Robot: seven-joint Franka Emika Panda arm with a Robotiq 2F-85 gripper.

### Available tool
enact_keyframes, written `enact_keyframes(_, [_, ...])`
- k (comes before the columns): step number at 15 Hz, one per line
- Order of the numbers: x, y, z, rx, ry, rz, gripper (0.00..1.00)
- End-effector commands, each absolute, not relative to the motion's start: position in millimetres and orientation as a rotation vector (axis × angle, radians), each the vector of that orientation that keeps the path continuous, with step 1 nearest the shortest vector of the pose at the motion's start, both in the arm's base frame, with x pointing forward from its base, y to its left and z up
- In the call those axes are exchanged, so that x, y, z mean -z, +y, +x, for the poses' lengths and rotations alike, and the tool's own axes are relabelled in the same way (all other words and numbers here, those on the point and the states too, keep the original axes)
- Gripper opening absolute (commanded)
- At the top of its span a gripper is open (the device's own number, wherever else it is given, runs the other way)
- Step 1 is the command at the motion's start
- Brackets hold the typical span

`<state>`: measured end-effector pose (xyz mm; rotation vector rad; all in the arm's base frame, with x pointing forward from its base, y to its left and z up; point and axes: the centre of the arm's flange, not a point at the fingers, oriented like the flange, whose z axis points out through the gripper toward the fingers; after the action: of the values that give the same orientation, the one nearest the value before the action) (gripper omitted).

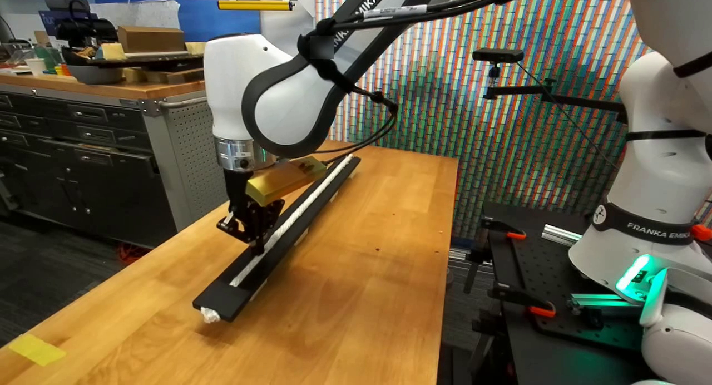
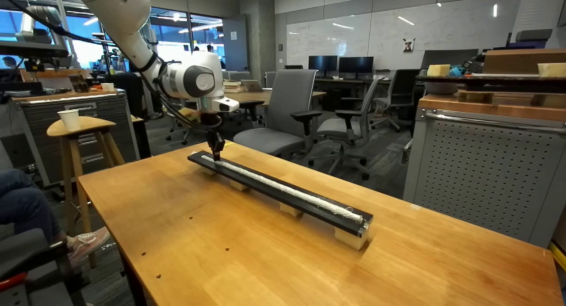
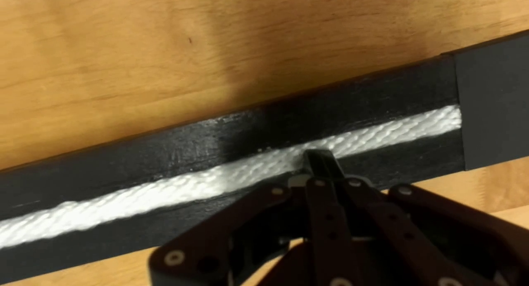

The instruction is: Put the rope on the skate then press on it

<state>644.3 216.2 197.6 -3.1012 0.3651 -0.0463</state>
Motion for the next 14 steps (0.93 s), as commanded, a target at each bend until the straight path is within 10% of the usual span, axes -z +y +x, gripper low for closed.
enact_keyframes(1, [-179.9, 204.7, 645.3, -0.025, 0.416, -3.115, 0.00])
enact_keyframes(14, [-206.8, 201.5, 640.9, 0.058, 0.447, -3.091, 0.00])
